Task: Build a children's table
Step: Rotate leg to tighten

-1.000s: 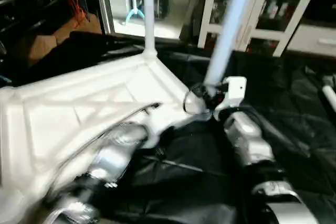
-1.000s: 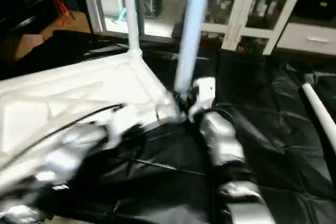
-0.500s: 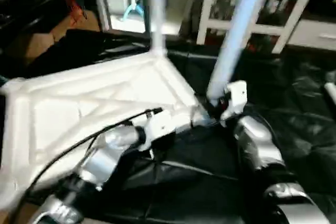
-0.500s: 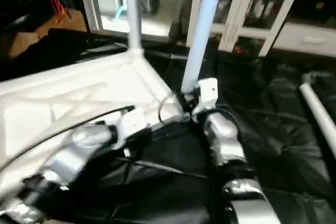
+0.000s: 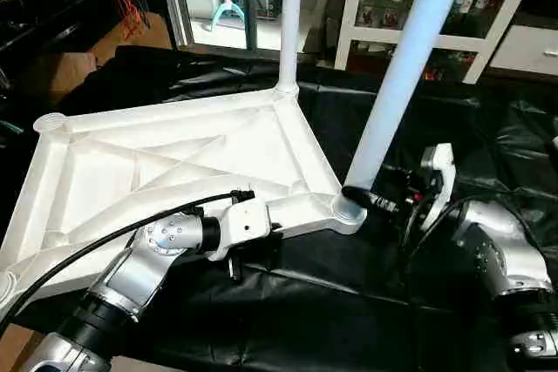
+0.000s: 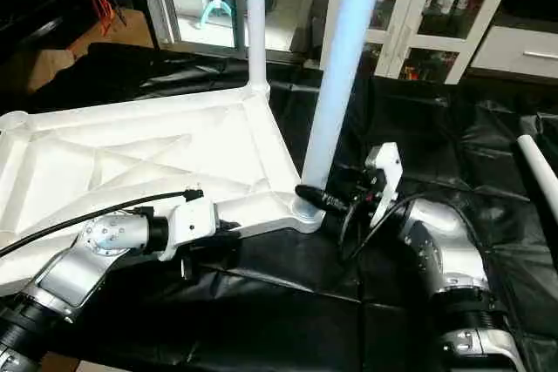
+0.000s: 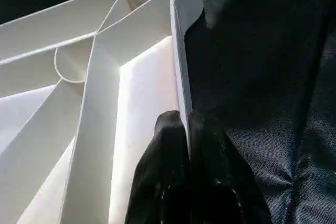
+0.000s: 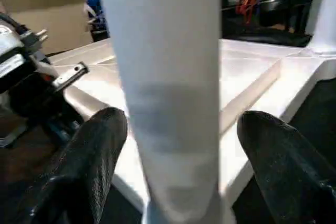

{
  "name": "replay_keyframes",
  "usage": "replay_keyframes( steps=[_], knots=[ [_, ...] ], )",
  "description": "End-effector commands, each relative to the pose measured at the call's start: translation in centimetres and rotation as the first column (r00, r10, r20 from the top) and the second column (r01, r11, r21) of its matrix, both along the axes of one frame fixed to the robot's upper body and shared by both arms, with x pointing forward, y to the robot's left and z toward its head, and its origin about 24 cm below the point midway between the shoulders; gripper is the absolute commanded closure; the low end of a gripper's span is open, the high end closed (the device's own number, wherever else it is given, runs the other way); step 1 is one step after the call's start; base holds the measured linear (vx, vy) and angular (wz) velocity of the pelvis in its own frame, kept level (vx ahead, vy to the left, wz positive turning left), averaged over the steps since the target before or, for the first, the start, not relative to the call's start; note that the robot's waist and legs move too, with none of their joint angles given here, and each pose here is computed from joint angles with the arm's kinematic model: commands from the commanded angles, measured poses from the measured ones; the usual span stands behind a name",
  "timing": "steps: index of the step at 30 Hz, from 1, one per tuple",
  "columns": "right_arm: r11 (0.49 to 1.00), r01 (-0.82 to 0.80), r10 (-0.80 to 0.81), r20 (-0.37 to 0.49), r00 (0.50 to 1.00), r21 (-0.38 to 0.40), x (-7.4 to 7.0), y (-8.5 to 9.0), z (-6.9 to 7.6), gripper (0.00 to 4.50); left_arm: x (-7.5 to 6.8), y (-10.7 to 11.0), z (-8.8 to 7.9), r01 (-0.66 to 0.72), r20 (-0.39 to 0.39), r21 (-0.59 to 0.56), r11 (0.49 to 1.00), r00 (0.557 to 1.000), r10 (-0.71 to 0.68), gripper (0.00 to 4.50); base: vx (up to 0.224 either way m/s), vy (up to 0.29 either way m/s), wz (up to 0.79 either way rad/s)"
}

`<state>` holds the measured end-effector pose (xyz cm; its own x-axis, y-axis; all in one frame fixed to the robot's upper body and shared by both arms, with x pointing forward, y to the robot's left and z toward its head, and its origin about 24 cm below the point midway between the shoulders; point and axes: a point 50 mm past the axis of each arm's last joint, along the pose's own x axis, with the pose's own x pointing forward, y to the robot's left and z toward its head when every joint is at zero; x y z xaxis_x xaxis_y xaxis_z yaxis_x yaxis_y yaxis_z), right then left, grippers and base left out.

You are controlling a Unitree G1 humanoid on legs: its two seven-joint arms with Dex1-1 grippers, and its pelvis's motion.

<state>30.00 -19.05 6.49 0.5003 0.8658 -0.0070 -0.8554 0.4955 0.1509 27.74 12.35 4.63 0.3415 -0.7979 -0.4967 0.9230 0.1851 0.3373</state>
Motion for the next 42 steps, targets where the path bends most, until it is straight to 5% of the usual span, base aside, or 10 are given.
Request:
replay_keyframes(
  steps=[1, 7, 19, 26, 28, 30, 31, 33, 35, 42],
  knots=[
    [1.000, -0.026, 0.026, 0.005, 1.000, 0.017, 0.1, 0.6, 0.3, 1.11, -1.1, 0.9, -2.2, 0.019, -0.103, 0.081, 0.997, 0.995, -0.011, 4.50, 0.000, 0.000, 0.00],
    [0.998, -0.063, 0.063, -0.029, 0.998, 0.022, 0.1, 1.6, -0.3, 1.58, -1.3, 0.9, -2.2, 0.031, -0.110, 0.070, 0.997, 0.994, -0.023, 4.50, 0.000, 0.000, 0.00],
    [0.971, 0.231, -0.234, -0.052, 0.971, -0.059, 1.9, 1.1, -1.8, 2.41, -1.3, 1.3, -2.4, 0.007, -0.114, 0.087, 0.996, 0.993, 0.003, 4.50, 0.000, 0.000, 0.00],
    [0.742, 0.645, -0.668, -0.116, 0.735, -0.182, 3.2, 1.3, -4.9, 2.54, 1.1, -0.4, -2.6, -0.244, -0.097, 0.120, 0.962, 0.962, 0.256, 4.50, 0.000, 0.000, 0.00],
    [0.526, 0.825, -0.847, -0.213, 0.486, -0.209, 3.2, 2.5, -6.7, 2.56, 2.9, -3.8, -2.1, -0.432, -0.083, 0.065, 0.899, 0.896, 0.436, 4.50, 0.000, 0.000, 0.00],
    [0.494, 0.846, -0.861, -0.253, 0.442, -0.202, 3.1, 4.4, -7.2, 2.57, 2.9, -6.2, -1.8, -0.422, -0.098, 0.035, 0.906, 0.901, 0.423, 4.50, 0.000, 0.000, 0.00],
    [0.496, 0.845, -0.860, -0.253, 0.444, -0.202, 3.1, 4.5, -7.2, 2.57, 2.9, -6.3, -1.7, -0.419, -0.099, 0.033, 0.907, 0.902, 0.420, 4.50, 0.000, 0.000, 0.00],
    [0.602, 0.784, -0.792, -0.241, 0.561, -0.153, 3.4, 7.7, -6.6, 2.57, 2.4, -8.6, -1.3, -0.324, -0.102, -0.002, 0.946, 0.941, 0.322, 4.50, 0.000, 0.000, 0.00],
    [0.808, 0.583, -0.589, -0.106, 0.801, -0.089, 3.8, 9.5, -4.6, 2.57, 1.6, -7.8, -1.6, -0.208, -0.079, 0.011, 0.978, 0.975, 0.209, 4.50, 0.000, 0.000, 0.00],
    [0.935, 0.346, -0.343, 0.054, 0.938, -0.076, 3.9, 5.9, -2.2, 1.87, -0.1, -2.9, -2.7, -0.046, -0.091, 0.090, 0.995, 0.994, 0.054, 4.50, 0.000, 0.000, 0.00]
  ],
)
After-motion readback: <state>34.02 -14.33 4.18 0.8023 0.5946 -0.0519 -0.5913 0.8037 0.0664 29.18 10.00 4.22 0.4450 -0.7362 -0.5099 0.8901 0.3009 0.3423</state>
